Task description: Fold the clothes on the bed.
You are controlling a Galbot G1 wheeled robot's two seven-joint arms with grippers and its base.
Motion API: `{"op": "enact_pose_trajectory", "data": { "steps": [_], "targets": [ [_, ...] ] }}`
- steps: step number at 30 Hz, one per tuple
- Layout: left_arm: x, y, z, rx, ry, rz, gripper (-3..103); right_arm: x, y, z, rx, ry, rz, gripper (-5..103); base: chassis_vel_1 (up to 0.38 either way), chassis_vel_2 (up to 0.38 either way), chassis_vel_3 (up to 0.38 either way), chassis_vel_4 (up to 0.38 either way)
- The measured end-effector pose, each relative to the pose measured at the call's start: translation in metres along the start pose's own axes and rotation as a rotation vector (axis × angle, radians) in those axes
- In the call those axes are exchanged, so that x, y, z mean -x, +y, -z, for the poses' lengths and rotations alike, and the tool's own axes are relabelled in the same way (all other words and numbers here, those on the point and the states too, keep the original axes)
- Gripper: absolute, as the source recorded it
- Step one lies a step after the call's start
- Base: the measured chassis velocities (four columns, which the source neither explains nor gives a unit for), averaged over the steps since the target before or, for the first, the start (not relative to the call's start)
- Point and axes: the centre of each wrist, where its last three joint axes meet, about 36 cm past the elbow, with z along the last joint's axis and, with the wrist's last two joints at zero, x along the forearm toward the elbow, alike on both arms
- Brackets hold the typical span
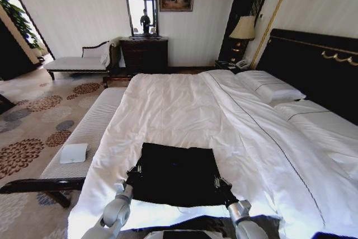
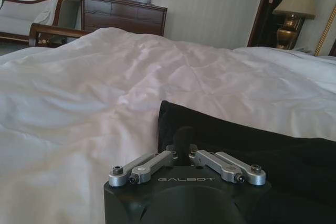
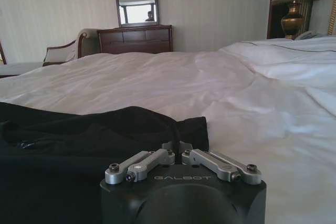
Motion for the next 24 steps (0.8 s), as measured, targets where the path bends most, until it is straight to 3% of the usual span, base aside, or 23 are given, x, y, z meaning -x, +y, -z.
{"op": "enact_pose_trajectory", "data": {
  "steps": [4,6,9,24],
  "targets": [
    [-0.004,-0.003,-0.001,-0.005,-0.001,0.001,2,-0.011,0.002,-0.002,0.009,0.005,-0.004,1,0.000,0.000,0.000,0.000],
    [-0.005,-0.004,0.003,-0.018,-0.006,0.017,2,-0.016,0.004,-0.001,0.058,0.005,-0.014,1,0.000,0.000,0.000,0.000],
    [-0.005,-0.002,0.010,-0.016,-0.015,0.022,2,-0.020,0.004,0.001,0.076,0.006,-0.018,1,0.000,0.000,0.000,0.000],
    [-0.027,-0.003,0.007,-0.018,-0.010,0.041,2,-0.034,0.008,-0.008,0.055,0.025,-0.019,1,0.000,0.000,0.000,0.000]
  ]
}}
